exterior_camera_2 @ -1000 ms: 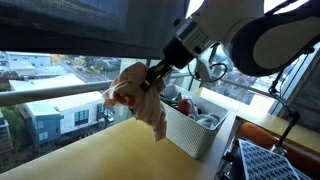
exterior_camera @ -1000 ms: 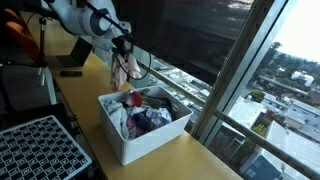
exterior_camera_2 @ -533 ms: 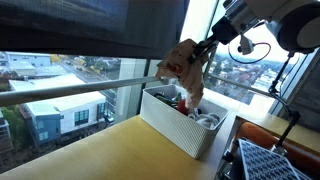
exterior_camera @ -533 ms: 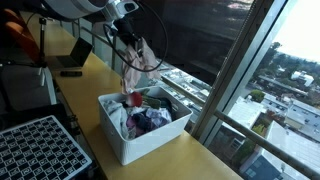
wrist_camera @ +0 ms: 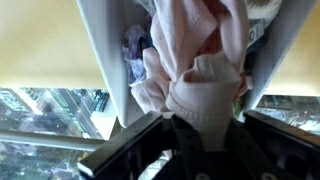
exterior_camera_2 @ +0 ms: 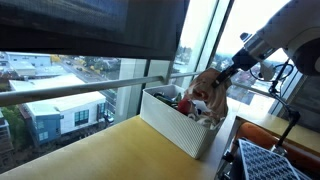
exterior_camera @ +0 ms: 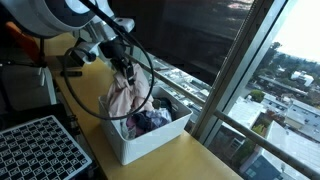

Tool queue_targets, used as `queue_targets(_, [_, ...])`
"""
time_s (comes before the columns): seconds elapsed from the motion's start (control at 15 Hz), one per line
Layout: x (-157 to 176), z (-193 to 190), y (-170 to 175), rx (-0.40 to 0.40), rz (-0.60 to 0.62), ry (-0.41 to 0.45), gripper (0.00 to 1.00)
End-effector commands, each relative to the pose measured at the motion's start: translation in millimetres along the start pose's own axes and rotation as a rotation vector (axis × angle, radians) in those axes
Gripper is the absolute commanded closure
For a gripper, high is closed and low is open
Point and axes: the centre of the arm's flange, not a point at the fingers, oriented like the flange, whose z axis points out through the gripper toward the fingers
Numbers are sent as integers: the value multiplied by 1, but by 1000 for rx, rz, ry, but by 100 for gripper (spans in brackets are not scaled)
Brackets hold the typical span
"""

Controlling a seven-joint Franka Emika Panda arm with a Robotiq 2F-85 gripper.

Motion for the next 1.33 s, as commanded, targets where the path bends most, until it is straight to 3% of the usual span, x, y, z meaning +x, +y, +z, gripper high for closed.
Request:
queue_targets(0.0, [-14,23,4,12,8,-33,49])
queue_targets(0.47, [-25,4,-4,35,23,-12,1])
queue_targets(0.6, [-35,-4,-27,73,14,11,0])
queue_targets(0.67, [-22,13,-9,35,4,-20,1])
queue_targets(1.27, [-31,5,-25,61,1,-9,0])
